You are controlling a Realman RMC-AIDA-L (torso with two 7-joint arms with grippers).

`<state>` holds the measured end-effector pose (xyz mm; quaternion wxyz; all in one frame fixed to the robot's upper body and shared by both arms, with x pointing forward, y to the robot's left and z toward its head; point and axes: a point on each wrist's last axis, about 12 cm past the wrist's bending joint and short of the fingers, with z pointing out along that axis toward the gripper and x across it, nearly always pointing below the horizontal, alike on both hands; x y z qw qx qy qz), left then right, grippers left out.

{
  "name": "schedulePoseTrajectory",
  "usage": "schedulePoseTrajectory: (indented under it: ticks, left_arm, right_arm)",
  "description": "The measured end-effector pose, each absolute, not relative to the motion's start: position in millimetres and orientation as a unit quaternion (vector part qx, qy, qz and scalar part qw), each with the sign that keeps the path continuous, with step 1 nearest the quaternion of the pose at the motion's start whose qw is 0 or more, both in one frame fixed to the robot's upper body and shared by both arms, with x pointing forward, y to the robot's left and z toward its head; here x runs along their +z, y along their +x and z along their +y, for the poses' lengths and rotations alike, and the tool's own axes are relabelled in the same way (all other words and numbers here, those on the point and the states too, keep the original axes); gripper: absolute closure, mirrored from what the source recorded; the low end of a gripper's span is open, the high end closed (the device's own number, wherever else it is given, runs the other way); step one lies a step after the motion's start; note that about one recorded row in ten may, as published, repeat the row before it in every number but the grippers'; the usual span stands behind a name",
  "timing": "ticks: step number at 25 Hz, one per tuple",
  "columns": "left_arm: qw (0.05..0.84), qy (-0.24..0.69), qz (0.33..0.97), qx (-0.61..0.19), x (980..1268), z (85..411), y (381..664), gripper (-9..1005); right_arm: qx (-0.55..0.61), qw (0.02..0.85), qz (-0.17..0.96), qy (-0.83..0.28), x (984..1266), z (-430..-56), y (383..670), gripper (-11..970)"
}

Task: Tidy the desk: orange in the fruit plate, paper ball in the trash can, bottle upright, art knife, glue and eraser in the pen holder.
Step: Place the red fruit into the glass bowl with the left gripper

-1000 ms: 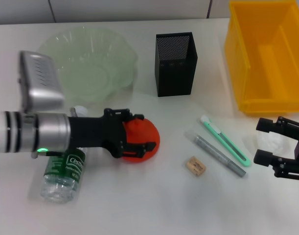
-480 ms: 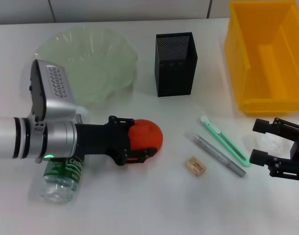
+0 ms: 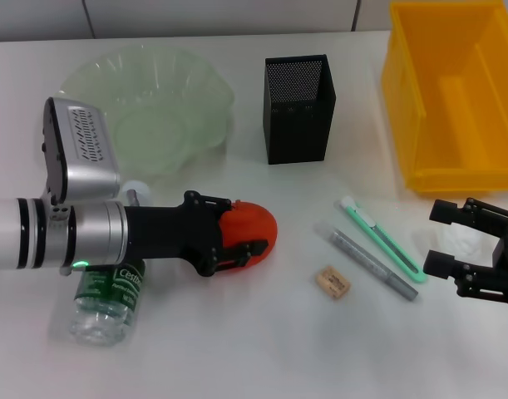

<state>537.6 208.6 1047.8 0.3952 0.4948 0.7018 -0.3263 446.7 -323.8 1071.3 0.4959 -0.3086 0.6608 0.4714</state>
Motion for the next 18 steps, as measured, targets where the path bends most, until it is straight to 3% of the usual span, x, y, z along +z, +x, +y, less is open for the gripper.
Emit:
schedulePoseTrajectory:
  ticks: [9,12,18]
  left_arm:
    - [0.429,0.485,0.684,-0.335,1062,212,539,556]
    - [0.43,0.486,0.684,-0.334,1063,212,539,734]
    - [0.466,0.484,0.655,-0.347,1084,217,539,801]
  right_arm:
    - [0.471,0.498,0.66,-0.308,1072,-324,447,132]
    - [0.471,0.498,0.66,-0.308,1072,-324,447,133]
    - [0.471,0.499,0.659,-0.308,1072,-324,448,135]
